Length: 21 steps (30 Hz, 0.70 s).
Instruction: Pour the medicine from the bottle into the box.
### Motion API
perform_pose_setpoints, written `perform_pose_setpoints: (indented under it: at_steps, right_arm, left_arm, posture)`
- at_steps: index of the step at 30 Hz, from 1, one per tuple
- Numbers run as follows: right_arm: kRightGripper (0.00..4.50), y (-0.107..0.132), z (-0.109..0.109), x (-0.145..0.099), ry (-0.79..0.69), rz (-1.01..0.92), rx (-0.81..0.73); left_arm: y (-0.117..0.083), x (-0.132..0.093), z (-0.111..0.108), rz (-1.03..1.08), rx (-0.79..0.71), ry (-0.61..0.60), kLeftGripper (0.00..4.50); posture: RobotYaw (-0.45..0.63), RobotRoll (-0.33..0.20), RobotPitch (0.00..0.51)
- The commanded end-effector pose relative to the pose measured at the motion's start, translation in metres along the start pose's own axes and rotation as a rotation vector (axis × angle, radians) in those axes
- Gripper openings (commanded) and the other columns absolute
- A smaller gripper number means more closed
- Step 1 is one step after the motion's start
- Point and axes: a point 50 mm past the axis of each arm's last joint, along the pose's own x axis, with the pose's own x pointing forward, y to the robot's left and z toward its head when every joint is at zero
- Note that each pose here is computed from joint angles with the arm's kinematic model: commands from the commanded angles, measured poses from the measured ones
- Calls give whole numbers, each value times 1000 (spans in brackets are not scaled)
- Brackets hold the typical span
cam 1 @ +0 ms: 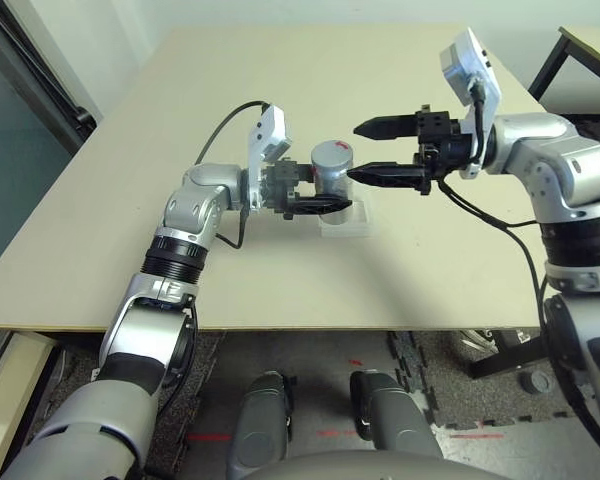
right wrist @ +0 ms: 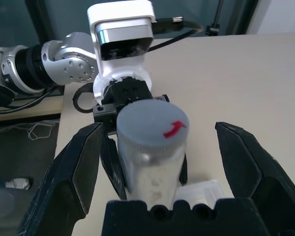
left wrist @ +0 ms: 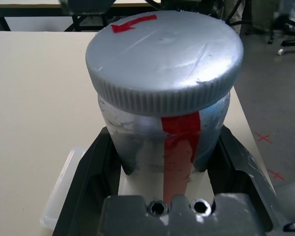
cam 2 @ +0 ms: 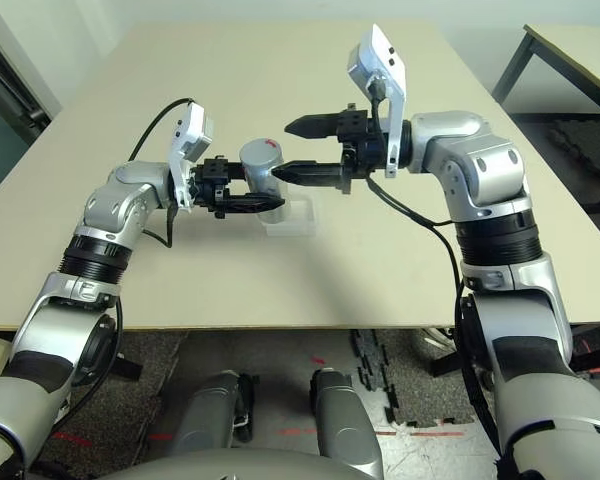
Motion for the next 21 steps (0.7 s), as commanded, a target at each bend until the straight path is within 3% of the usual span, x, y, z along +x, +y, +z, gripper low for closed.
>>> perform_pose_setpoints:
  at_steps: [1,21]
  right_arm:
    - [4500,2,3,10,9,24,-26]
    - [4500,-7,-2,39,15,16,-51]
  left_arm:
    - [0,2,2,-15,18,10,2667]
    - [-7,10,0,-53,15,11,2667]
  posture:
    - [-26,0,97]
    - [-17,0,103]
